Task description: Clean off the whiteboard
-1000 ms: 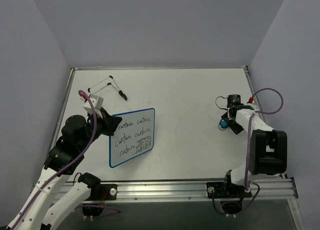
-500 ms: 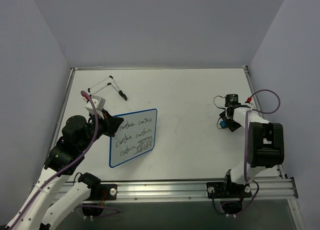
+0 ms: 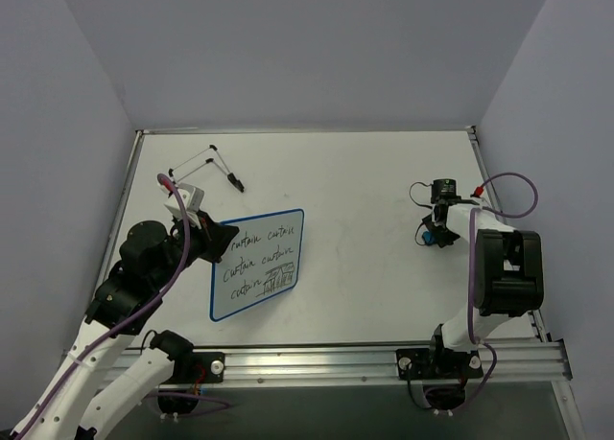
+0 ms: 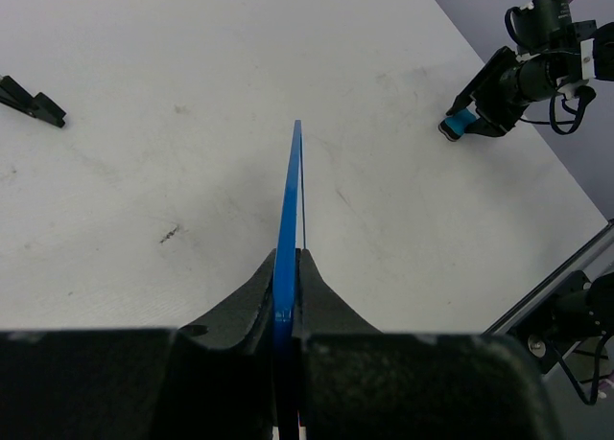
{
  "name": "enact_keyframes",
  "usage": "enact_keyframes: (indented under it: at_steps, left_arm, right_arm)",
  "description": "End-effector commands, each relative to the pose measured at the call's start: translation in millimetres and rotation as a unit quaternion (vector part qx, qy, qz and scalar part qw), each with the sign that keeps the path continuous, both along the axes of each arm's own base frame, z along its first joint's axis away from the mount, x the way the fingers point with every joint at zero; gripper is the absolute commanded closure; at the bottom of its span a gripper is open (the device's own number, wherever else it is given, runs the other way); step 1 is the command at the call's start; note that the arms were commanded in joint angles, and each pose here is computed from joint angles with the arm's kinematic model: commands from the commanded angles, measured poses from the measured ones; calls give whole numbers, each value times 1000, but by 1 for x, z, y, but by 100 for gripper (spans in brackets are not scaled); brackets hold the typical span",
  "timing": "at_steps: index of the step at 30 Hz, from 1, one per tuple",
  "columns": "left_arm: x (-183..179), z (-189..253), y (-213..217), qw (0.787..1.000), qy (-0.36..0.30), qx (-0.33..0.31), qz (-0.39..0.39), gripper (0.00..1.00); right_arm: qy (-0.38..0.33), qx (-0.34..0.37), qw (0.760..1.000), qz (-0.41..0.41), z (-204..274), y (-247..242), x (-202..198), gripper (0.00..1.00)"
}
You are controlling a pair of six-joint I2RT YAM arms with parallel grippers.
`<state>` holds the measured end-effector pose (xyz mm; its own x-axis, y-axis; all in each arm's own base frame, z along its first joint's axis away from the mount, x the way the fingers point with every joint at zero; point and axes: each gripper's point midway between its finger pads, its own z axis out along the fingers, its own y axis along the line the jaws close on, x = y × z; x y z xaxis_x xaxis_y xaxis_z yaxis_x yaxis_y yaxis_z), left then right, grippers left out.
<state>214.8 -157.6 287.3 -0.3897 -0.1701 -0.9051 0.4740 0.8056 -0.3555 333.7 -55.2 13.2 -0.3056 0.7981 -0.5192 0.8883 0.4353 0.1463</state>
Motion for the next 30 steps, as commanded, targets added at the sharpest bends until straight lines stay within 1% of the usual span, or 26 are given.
enact_keyframes:
  at_steps: [1, 5, 7, 9, 12, 13, 15, 16, 17, 18, 19, 20, 21, 22, 23, 24, 26, 27, 28, 29, 30]
  left_arm:
    - [-10, -42, 3, 997, 52, 59, -21, 98]
    - [-10, -43, 2, 997, 54, 60, -22, 98]
    - [-10, -44, 3, 996, 55, 61, -21, 98]
    - [-10, -44, 3, 996, 56, 61, -21, 98]
    - [-8, -45, 4, 996, 58, 63, -17, 98]
    - [-7, -44, 5, 996, 58, 64, -11, 98]
    - [-6, -46, 8, 996, 62, 68, -2, 98]
    - [-5, -44, 9, 996, 60, 68, 2, 98]
    - [-5, -43, 10, 996, 59, 66, 6, 98]
    - [-4, -43, 10, 996, 60, 65, 9, 98]
    - [-4, -41, 11, 996, 58, 64, 11, 98]
    - [-3, -41, 11, 996, 58, 63, 13, 98]
    - [-3, -42, 11, 996, 60, 61, 14, 98]
    - [-2, -42, 10, 996, 63, 59, 18, 98]
    - [-1, -44, 8, 996, 69, 60, 14, 98]
    - [-1, -44, 7, 996, 70, 60, 11, 98]
    - [1, -44, 6, 995, 79, 49, 20, 98]
    - [2, -46, 8, 995, 83, 48, 28, 98]
    - [3, -47, 9, 994, 89, 44, 37, 98]
    - [3, -51, 11, 993, 102, 41, 49, 98]
    - [6, -52, 16, 991, 105, 44, 68, 98]
  right_arm:
    - [1, -16, 1000, -17, 1, -8, 2, 60]
    - [1, -17, 1000, -17, 0, -8, 1, 70]
    - [-3, -18, 1000, -15, 3, -8, 2, 73]
    - [-2, -22, 1000, -14, 5, -9, 1, 83]
    - [-10, -37, 999, -3, 17, -7, 0, 85]
    - [-19, -45, 999, 11, 28, -6, 2, 86]
    - [-28, -56, 997, 55, 41, 8, 6, 94]
    - [-42, -63, 994, 83, 54, 17, 9, 97]
    - [-43, -77, 986, 145, 62, 39, 12, 98]
    - [-50, -84, 979, 180, 69, 52, 13, 100]
    - [-74, -89, 970, 216, 85, 69, 13, 100]
    - [-88, -95, 950, 285, 90, 102, 8, 100]
    - [-108, -92, 936, 321, 97, 124, 4, 100]
    - [-163, -68, 913, 367, 121, 153, -2, 100]
    - [-208, -51, 894, 394, 130, 177, -7, 100]
    - [-255, -11, 870, 421, 146, 217, -23, 100]
    - [-375, 40, 832, 407, 205, 246, -38, 100]
    - [-399, 77, 807, 429, 212, 275, -62, 100]
    - [-435, 95, 787, 427, 232, 284, -73, 100]
    - [-472, 101, 778, 402, 252, 289, -76, 100]
    - [-484, 110, 766, 408, 260, 300, -84, 100]
